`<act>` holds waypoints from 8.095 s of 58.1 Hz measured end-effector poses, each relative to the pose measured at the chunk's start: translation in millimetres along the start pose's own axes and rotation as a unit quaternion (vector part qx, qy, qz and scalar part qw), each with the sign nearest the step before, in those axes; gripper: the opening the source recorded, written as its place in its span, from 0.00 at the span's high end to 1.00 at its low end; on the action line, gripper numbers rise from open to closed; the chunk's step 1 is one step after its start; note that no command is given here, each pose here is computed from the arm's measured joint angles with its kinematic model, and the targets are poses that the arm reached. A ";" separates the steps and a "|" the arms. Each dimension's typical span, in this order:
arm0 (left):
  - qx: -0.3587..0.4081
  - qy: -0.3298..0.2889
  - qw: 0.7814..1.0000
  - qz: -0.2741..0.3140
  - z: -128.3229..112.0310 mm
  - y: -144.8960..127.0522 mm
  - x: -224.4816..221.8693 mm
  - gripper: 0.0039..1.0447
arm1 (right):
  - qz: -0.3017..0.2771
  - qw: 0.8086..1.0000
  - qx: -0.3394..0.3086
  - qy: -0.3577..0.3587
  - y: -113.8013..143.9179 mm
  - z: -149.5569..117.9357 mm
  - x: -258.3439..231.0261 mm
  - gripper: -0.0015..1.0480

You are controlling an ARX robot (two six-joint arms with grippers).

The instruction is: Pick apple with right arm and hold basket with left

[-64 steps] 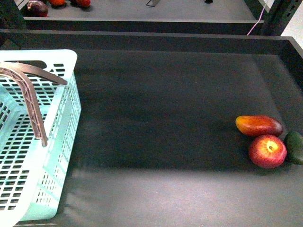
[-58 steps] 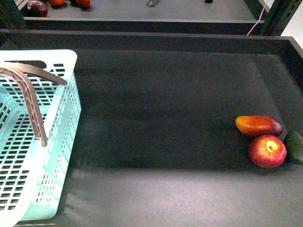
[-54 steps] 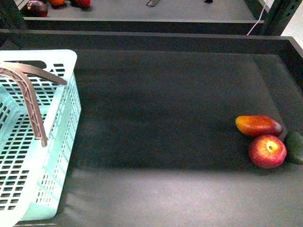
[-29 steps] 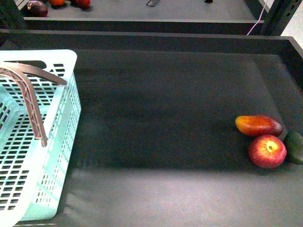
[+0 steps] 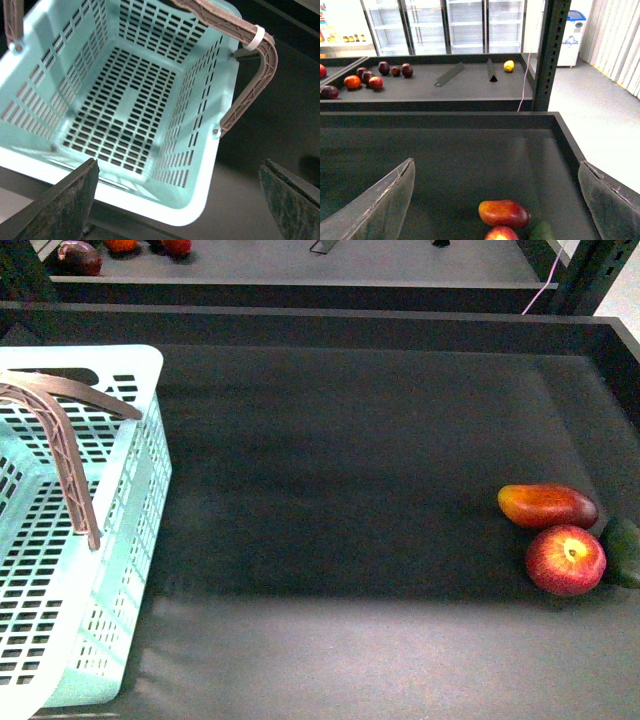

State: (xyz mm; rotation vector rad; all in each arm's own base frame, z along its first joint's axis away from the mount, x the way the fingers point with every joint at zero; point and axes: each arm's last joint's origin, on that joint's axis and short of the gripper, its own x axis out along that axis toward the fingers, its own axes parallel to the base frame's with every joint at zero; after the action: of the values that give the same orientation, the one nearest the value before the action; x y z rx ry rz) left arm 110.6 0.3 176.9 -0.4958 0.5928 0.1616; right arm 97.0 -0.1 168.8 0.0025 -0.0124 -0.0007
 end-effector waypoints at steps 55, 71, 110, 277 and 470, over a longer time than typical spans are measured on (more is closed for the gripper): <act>-0.363 0.050 0.931 0.004 92.5 -2.9 142.8 0.07 | 0.000 1.000 0.000 0.000 0.0 0.0 0.0 0.08; -0.373 0.042 0.926 0.044 103.4 2.0 166.4 0.07 | 0.000 1.000 0.000 0.000 0.0 0.0 0.0 0.08; -0.380 0.049 0.920 0.087 97.7 -0.7 179.1 0.89 | 0.000 1.000 0.000 0.000 0.0 0.0 0.0 0.08; -0.068 0.223 0.941 -0.247 49.7 -231.4 78.0 0.93 | -0.058 0.880 -0.032 0.470 -18.9 -154.5 139.0 0.08; -0.068 0.223 0.941 -0.247 49.7 -231.4 78.0 0.93 | 0.140 0.969 0.011 0.202 84.0 17.5 115.1 0.29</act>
State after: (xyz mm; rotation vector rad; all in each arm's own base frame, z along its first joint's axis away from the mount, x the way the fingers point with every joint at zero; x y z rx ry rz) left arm 265.2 -176.4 260.6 -0.8100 0.8819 -0.4032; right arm 211.9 83.8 187.9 0.0234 0.3956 0.2819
